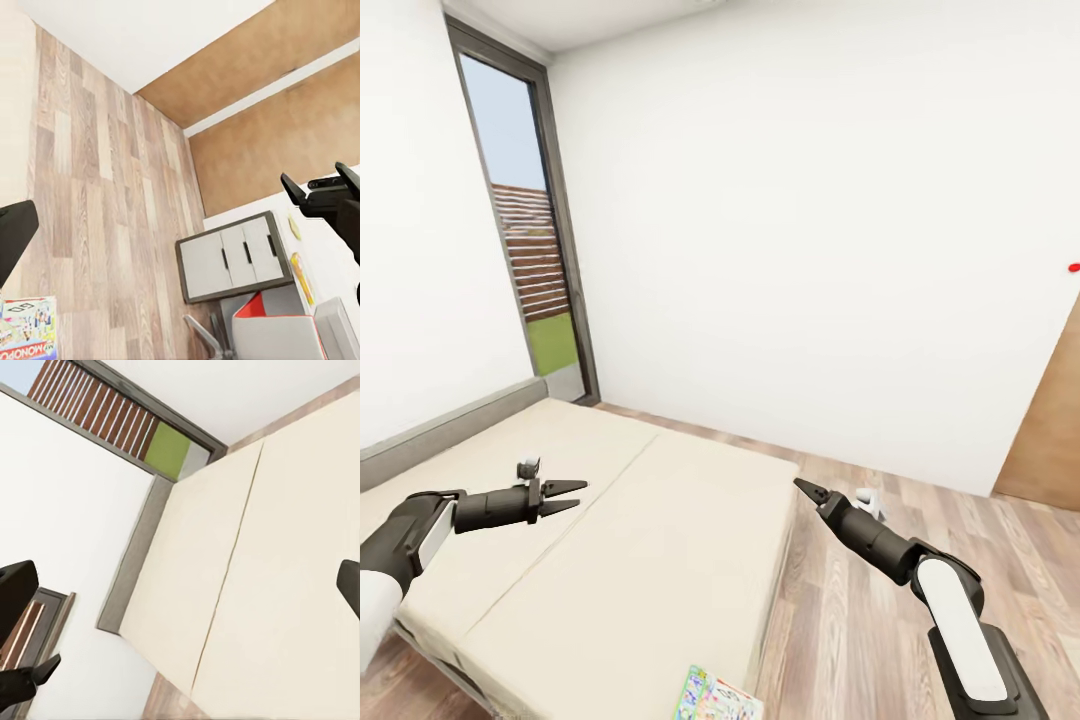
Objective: Put all the toys in the child's room - the three board games (two on the bed and one on the table), the two jigsaw puzzles on the table, and the tennis ball on the table - inside the toy box on the table in the child's room.
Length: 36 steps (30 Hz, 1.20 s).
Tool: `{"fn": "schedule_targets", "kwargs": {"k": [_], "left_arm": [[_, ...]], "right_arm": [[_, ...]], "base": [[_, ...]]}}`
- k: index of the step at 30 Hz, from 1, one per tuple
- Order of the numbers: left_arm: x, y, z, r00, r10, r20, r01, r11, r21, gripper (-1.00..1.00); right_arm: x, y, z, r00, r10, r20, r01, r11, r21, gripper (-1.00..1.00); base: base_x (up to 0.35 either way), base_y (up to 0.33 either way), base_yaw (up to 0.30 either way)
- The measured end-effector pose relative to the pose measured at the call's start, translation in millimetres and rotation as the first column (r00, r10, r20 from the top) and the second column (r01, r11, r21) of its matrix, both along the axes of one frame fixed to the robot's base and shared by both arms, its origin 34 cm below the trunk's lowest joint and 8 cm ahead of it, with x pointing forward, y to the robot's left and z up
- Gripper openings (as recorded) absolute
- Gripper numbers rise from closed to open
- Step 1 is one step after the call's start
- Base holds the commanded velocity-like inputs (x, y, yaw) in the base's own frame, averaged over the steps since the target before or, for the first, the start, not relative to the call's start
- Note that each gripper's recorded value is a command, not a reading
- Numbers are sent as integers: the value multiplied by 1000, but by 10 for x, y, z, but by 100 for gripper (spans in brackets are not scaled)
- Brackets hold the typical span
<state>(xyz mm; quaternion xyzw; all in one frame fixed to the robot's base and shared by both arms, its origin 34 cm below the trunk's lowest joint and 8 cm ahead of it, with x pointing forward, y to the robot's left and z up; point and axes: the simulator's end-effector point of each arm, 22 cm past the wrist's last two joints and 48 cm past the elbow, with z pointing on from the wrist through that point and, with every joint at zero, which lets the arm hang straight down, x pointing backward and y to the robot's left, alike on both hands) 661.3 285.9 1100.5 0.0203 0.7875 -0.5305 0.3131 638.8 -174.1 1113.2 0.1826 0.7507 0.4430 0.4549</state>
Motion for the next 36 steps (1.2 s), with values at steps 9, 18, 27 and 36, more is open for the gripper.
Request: {"fn": "schedule_targets", "kwargs": {"k": [9, 18, 27, 36], "left_arm": [[-2, -1, 16, 1000, 0, 3, 0, 1000, 0, 100], [-2, 0, 17, 1000, 0, 3, 0, 1000, 0, 100], [-2, 0, 17, 1000, 0, 3, 0, 1000, 1, 100], [0, -1, 14, 1000, 0, 3, 0, 1000, 1, 100]], "right_arm": [[-4, 3, 19, 1000, 0, 3, 0, 1000, 1, 100], [-5, 4, 19, 1000, 1, 3, -1, 1000, 0, 100], [-4, 3, 17, 1000, 0, 3, 0, 1000, 0, 100], [-1, 4, 15, 1000, 0, 2, 0, 1000, 1, 100]], "base": [[0, -55, 156], [0, -177, 80], [0, -45, 251], [-86, -4, 279]]}}
